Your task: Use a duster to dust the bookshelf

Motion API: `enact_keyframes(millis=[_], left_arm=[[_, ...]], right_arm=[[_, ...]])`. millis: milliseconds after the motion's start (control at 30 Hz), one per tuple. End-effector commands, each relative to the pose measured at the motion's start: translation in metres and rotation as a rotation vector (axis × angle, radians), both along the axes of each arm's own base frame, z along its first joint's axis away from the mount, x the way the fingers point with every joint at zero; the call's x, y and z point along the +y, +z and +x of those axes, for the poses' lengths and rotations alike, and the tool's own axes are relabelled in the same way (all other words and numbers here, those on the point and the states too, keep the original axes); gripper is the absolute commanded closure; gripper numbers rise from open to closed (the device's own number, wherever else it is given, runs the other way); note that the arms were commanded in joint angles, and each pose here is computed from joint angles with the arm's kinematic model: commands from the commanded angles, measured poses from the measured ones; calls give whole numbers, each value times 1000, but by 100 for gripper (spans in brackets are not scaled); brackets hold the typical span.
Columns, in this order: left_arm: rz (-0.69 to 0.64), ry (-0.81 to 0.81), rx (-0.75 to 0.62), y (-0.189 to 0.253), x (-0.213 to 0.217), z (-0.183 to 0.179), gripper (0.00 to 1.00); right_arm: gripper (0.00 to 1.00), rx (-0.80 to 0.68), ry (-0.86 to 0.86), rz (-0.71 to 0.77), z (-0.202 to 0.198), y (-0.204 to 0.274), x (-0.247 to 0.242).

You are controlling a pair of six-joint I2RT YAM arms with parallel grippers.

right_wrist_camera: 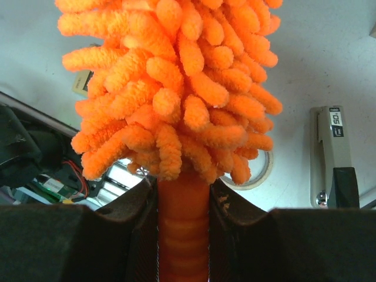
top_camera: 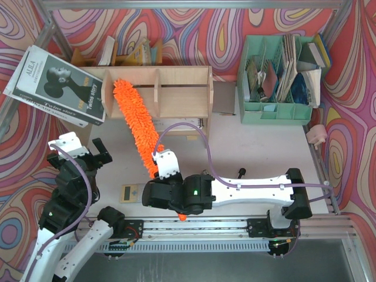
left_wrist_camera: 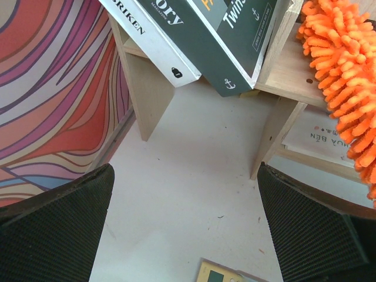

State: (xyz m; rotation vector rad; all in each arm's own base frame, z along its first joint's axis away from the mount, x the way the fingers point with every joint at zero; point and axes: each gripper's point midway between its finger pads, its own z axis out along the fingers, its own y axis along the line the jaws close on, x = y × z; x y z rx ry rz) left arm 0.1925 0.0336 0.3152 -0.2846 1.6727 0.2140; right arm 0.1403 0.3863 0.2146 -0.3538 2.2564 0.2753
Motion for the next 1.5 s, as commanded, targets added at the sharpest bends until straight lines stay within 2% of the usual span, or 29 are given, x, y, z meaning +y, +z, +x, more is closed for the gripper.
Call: enact_keyframes(millis=[0, 200, 400, 600, 933, 1200, 1467], left_arm=[[-7, 16, -6, 0, 3, -2, 1], [-11, 14, -9, 0, 3, -2, 1], [-12, 8, -7, 0, 2, -1, 1], [-14, 8, -9, 0, 2, -2, 2], [-15, 8, -10, 0, 2, -2, 1], [-9, 9, -3, -1, 1, -1, 2], [-8, 11, -1, -1, 1, -1, 1]], right_arm=[[100, -63, 44, 89, -1, 33, 23], [100, -76, 60, 35, -7, 27, 36], [100, -121, -75, 76, 3, 40, -3], [100, -132, -139, 93, 6, 45, -20], [100, -97, 10, 63, -4, 31, 16], [100, -44, 14, -28, -10, 3, 11], [100, -67, 55, 23, -11, 19, 19]])
